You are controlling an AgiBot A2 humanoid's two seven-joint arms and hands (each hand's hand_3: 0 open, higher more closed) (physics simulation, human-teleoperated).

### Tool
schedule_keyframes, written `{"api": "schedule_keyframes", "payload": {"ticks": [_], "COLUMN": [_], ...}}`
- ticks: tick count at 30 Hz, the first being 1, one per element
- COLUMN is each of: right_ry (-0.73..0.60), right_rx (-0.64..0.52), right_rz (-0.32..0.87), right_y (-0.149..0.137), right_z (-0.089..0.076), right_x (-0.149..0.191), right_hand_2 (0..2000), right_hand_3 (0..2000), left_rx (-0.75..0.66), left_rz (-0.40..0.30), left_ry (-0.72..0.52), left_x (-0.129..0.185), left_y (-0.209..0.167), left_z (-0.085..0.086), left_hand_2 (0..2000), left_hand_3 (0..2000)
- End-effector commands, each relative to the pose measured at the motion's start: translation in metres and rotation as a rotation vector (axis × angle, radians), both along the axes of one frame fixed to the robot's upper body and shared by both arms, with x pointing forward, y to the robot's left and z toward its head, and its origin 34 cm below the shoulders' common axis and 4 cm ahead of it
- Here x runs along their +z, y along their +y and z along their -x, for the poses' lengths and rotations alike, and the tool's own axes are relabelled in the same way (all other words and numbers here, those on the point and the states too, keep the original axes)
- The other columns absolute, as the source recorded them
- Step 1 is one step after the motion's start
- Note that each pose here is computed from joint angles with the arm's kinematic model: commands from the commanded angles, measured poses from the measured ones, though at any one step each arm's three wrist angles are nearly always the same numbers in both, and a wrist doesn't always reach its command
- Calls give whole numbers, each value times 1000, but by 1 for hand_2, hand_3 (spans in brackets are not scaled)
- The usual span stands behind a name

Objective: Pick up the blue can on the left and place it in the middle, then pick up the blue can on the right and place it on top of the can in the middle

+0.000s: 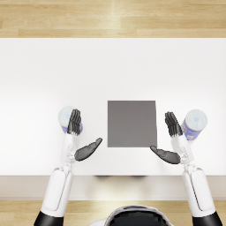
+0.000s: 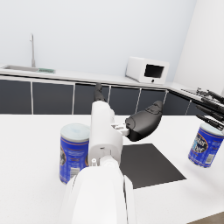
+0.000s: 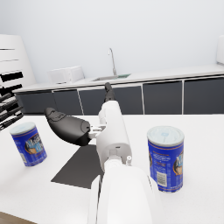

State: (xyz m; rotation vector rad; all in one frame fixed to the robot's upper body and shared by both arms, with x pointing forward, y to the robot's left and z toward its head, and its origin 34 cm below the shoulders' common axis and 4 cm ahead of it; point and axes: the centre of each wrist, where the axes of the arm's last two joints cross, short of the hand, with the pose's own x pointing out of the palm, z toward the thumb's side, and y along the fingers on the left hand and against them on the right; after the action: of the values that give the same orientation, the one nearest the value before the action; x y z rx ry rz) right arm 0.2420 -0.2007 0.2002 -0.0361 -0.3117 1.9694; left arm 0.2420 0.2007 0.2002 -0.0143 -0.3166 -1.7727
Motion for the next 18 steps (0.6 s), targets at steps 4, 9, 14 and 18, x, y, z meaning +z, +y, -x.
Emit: {"api": "schedule_keyframes", "payload": {"ticks": [4, 9, 14, 18], "right_ry": [0, 0, 0, 0], "right_rx": [0, 0, 0, 0], "right_rz": [0, 0, 0, 0], "right_y": [0, 0, 0, 0], "right_z": [0, 0, 0, 0], "right_x": [0, 0, 0, 0], "right_hand_2": [0, 0, 0, 0], "right_hand_3": [0, 0, 0, 0], "left_rx": [0, 0, 0, 0], "left_rz": [0, 0, 0, 0], "left_ry": [0, 0, 0, 0], "left_x": [0, 0, 0, 0], "left_y": [0, 0, 0, 0], "left_z": [0, 0, 0, 0], "left_hand_2": [0, 0, 0, 0], "left_hand_3": [0, 0, 0, 0]}}
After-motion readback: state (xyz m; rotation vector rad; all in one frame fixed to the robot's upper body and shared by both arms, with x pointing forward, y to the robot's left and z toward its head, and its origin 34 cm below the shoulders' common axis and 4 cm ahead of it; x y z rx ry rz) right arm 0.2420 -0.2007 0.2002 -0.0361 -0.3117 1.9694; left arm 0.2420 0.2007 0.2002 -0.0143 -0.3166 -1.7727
